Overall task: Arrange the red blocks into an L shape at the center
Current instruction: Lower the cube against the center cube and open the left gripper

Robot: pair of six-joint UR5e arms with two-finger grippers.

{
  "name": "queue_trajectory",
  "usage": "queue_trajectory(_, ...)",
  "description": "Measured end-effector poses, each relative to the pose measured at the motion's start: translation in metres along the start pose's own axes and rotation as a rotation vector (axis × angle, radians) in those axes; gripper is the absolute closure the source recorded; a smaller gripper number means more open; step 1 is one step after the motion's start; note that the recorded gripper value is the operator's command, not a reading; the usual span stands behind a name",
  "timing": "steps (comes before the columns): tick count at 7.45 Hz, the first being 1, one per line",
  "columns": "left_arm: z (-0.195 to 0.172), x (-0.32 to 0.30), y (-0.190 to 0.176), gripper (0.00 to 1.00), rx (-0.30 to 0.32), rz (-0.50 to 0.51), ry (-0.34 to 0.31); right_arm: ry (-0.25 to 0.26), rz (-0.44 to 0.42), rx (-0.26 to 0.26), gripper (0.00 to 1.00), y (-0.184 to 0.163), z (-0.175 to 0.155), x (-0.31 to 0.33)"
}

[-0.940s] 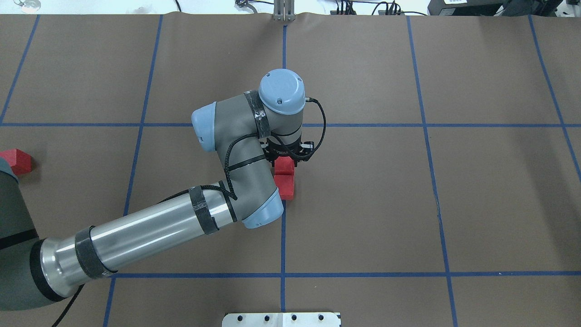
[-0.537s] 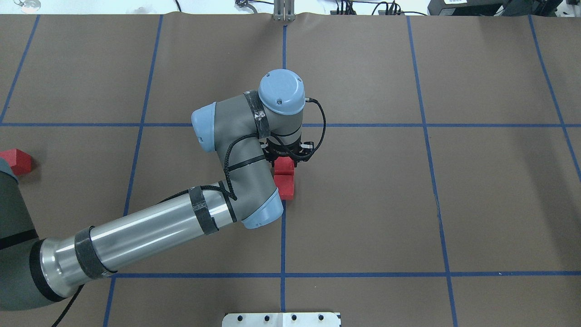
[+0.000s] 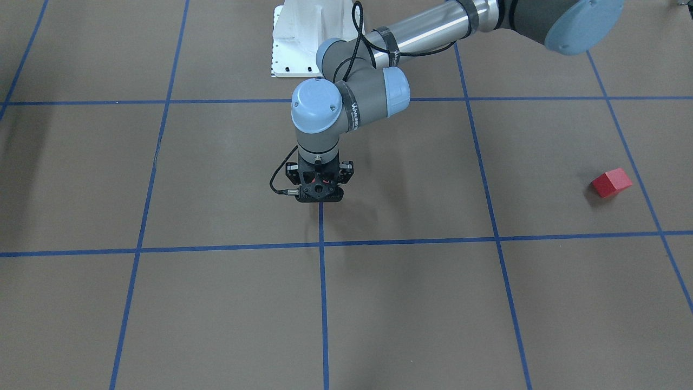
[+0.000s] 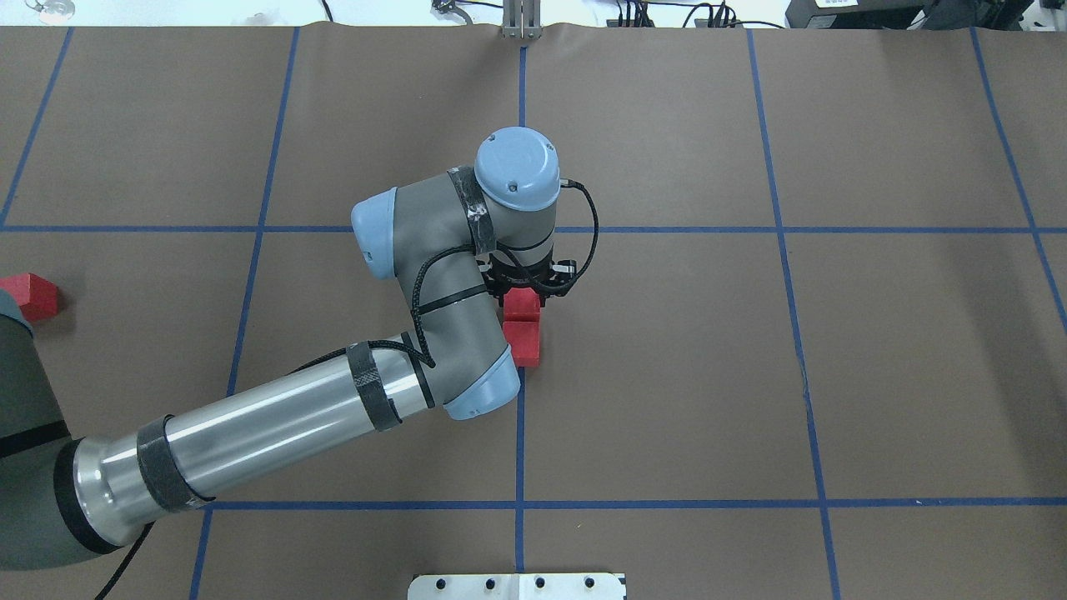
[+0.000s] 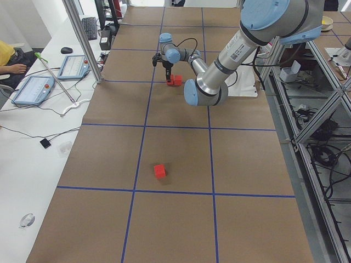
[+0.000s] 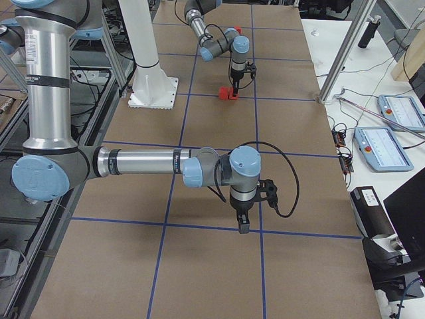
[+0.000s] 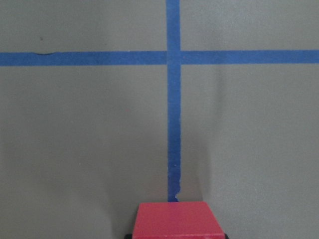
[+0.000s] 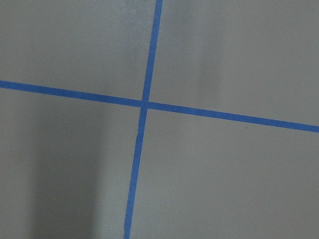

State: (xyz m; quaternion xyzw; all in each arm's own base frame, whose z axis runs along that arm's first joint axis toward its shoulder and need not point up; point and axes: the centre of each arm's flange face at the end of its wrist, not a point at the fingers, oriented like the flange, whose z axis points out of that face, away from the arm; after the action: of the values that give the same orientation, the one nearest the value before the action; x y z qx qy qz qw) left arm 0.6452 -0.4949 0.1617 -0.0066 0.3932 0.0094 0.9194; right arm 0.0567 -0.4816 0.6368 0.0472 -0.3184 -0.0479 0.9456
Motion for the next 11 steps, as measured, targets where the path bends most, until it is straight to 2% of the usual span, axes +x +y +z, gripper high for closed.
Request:
queue_trajectory(1, 0.0, 0.0, 0.0, 0.3, 0.0, 0.001, 0.0, 0.0, 0.0, 0.0, 0.01, 0.0, 0.0, 0.0)
queue_trajectory(2, 0.001, -0.001, 0.0, 0.19, 0.0, 0.002, -0.001, 0.0, 0.0, 0.001, 0.01, 0.0, 0.0, 0.0)
queue_trajectory(3, 0.002, -0.002, 0.0, 0.02, -0.001, 0.001, -0.003, 0.0, -0.001, 0.001, 0.01, -0.001, 0.0, 0.0)
queue_trajectory(6, 0.0, -0.004, -0.002, 0.01, 0.002, 0.008, -0.002, 0.0, -0.001, 0.001, 0.01, -0.001, 0.0, 0.0)
queue_trajectory(7, -0.012, -0.003, -0.003, 0.01, 0.012, 0.027, 0.014, 0.0, -0.001, 0.001, 0.01, -0.001, -0.001, 0.0)
queue_trajectory(9, -0.043, -0.012, -0.001, 0.01, 0.042, 0.104, 0.06, 0.0, -0.001, 0.001, 0.01, -0.001, -0.001, 0.0)
queue_trajectory(11, -0.055, -0.077, 0.008, 0.01, 0.077, 0.231, 0.073, 0.0, -0.001, 0.001, 0.01, -0.001, -0.001, 0.0)
